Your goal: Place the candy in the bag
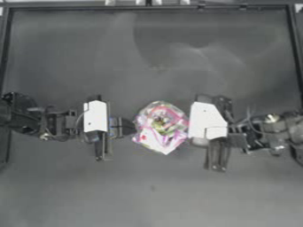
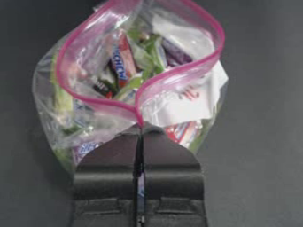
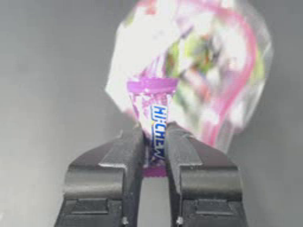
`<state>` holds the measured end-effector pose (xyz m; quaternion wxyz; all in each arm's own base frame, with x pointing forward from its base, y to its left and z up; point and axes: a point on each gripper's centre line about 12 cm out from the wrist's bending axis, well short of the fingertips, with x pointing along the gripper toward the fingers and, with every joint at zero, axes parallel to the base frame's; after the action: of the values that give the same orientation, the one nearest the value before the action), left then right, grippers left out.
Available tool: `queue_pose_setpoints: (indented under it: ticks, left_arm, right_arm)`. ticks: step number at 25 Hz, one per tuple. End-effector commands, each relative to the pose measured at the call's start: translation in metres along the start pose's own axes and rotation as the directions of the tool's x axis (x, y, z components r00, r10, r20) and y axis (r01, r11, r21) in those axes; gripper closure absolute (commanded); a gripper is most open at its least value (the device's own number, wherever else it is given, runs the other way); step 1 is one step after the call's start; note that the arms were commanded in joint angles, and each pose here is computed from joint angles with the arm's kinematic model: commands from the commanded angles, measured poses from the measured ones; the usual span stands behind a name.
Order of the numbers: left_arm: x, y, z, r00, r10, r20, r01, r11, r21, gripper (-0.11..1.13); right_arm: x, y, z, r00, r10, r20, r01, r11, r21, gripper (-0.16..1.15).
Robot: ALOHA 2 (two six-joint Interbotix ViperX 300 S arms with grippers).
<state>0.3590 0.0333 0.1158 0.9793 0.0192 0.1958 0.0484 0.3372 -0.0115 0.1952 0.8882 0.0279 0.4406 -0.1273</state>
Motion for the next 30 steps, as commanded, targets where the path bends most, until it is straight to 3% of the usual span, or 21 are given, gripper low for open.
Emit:
queue_pose_setpoints:
  ticks: [1,12,30]
  left_arm:
    - [0.001,0.000,0.013,0.999,0.000,0.043,0.000,1.0000,0.002,0.95]
    - [0.001,0.000,0.013,0.999,0.000,0.041,0.000,1.0000,0.001,0.95]
    - [0.000,0.000,0.012,0.999,0.000,0.045,-0.001,1.0000,0.003,0.95]
  right_arm:
    - [0.000,-0.005,0.016,0.998,0.005,0.059,-0.006,1.0000,0.006,0.47]
    - [0.027,-0.014,0.029,0.998,-0.027,0.058,0.028,0.9994,-0.021,0.47]
    - [0.040,-0.006,0.023,0.999,0.016,0.049,-0.016,0.9998,0.010,0.45]
